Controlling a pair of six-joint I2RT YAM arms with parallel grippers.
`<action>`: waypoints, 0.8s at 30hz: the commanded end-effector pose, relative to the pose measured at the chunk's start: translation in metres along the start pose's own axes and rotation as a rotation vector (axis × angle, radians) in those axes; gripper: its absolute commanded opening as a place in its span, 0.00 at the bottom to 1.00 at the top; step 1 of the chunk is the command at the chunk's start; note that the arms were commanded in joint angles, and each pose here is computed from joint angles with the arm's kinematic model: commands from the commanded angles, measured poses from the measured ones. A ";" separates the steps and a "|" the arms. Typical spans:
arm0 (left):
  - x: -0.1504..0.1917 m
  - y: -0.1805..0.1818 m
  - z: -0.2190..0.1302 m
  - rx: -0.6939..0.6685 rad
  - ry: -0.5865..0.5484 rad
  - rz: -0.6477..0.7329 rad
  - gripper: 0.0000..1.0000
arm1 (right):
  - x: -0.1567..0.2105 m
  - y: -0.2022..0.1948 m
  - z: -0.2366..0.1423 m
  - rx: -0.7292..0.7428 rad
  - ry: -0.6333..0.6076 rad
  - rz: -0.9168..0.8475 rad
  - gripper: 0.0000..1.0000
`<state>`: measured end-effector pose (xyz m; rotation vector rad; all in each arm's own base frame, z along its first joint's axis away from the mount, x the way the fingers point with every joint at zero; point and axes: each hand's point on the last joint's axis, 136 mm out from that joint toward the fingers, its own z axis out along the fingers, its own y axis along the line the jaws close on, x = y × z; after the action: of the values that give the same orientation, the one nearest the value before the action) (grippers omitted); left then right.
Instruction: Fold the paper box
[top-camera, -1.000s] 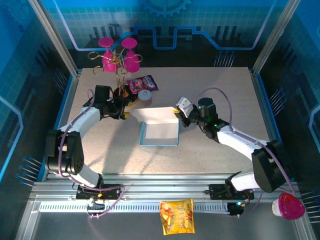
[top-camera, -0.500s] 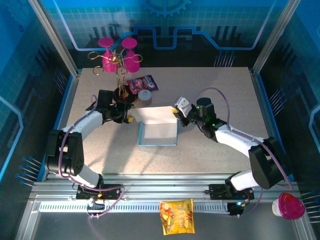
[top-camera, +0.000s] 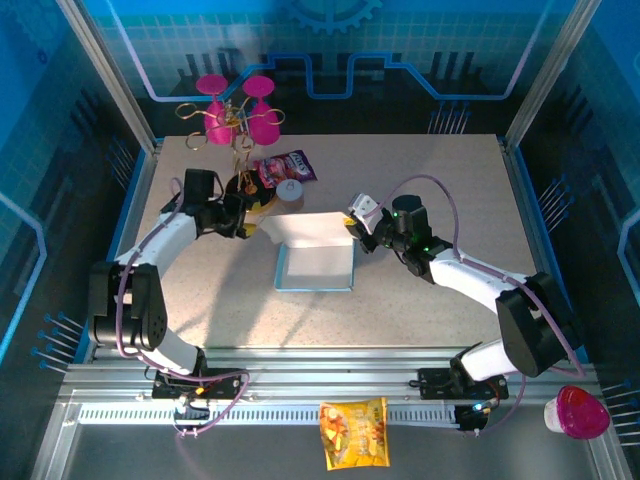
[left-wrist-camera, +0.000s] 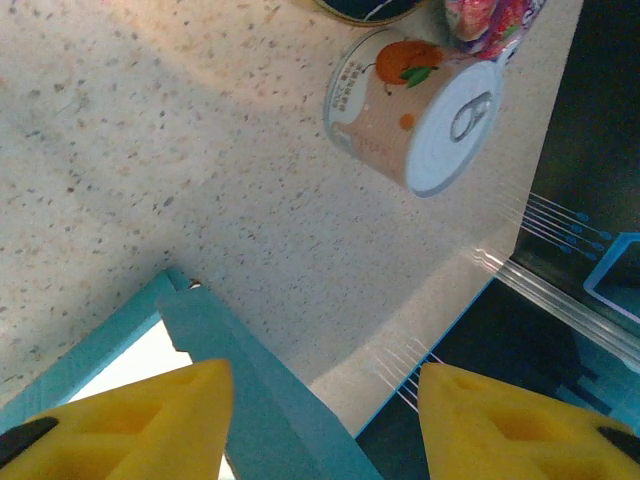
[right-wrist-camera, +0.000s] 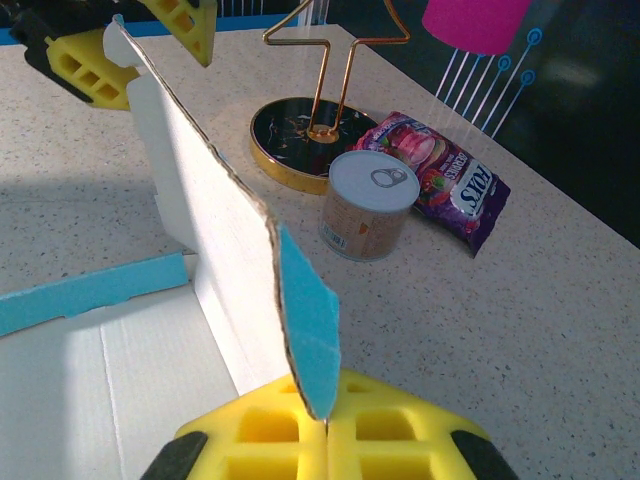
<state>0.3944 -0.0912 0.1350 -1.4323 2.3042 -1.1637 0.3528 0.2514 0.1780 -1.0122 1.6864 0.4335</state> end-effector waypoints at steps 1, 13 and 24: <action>0.000 0.001 0.012 -0.001 0.031 0.015 0.53 | -0.013 0.003 0.003 -0.011 -0.028 -0.027 0.00; 0.030 -0.002 0.028 0.041 0.108 -0.032 0.52 | -0.007 0.001 0.005 0.005 -0.018 -0.015 0.00; 0.043 -0.002 0.033 0.074 0.141 -0.086 0.46 | -0.006 0.002 0.009 0.007 -0.023 -0.010 0.00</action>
<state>0.3907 -0.1355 0.1090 -1.5097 2.3122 -1.3130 0.3583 0.2514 0.1764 -0.9963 1.6846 0.4161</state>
